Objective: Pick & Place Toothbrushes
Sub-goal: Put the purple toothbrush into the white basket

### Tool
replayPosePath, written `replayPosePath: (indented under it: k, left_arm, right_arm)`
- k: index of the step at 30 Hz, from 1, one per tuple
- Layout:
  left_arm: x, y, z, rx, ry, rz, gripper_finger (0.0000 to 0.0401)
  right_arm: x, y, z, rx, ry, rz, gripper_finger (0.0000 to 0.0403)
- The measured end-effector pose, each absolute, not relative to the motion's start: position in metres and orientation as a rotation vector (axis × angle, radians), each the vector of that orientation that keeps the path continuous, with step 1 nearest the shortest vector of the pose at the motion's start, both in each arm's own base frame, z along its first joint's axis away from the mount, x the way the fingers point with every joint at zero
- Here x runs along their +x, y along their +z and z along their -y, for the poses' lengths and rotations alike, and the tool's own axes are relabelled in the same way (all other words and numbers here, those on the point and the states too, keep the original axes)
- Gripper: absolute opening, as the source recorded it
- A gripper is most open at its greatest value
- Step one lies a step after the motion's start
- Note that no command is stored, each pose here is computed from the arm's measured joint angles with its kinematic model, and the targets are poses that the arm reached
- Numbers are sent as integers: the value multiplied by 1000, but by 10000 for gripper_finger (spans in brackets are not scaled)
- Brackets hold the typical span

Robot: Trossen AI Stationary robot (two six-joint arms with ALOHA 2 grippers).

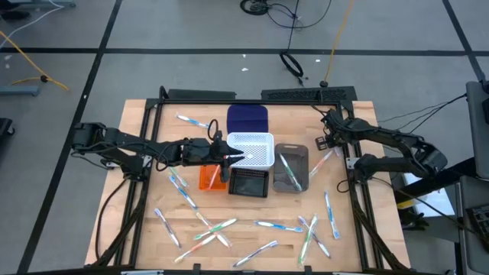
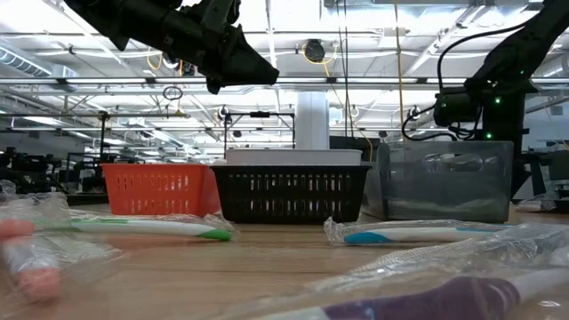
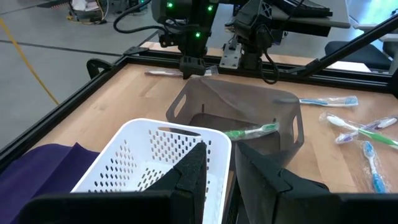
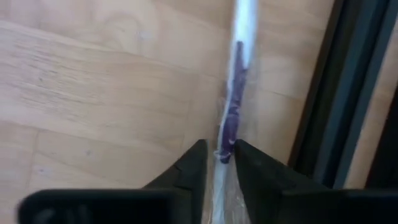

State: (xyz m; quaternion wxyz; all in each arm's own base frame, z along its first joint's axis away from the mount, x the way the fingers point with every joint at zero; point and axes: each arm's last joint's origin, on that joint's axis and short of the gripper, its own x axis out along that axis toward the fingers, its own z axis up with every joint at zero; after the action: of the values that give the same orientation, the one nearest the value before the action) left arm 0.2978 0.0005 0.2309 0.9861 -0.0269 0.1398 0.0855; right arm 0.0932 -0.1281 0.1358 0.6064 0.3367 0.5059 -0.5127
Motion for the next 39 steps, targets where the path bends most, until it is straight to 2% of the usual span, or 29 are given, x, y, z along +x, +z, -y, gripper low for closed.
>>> replayPosePath:
  k: [2,4,12,20,30,39]
  left_arm:
    - [298,231,0,-54,172,-280,88]
    - [298,231,0,-54,172,-281,88]
    - [298,231,0,-54,172,-279,88]
    - [298,231,0,-54,172,-278,88]
    - [298,232,0,-58,172,-270,88]
    - [298,233,0,-62,172,-262,88]
  right_arm:
    - [93,136,128,780,-1185,-1175,32]
    - [93,136,128,779,-1184,-1175,14]
    - [92,138,127,775,-1186,-1163,7]
    - [97,164,126,740,-1165,-1058,3]
    - [108,197,117,706,-1026,-856,2]
    - [130,231,105,662,-740,-543,1]
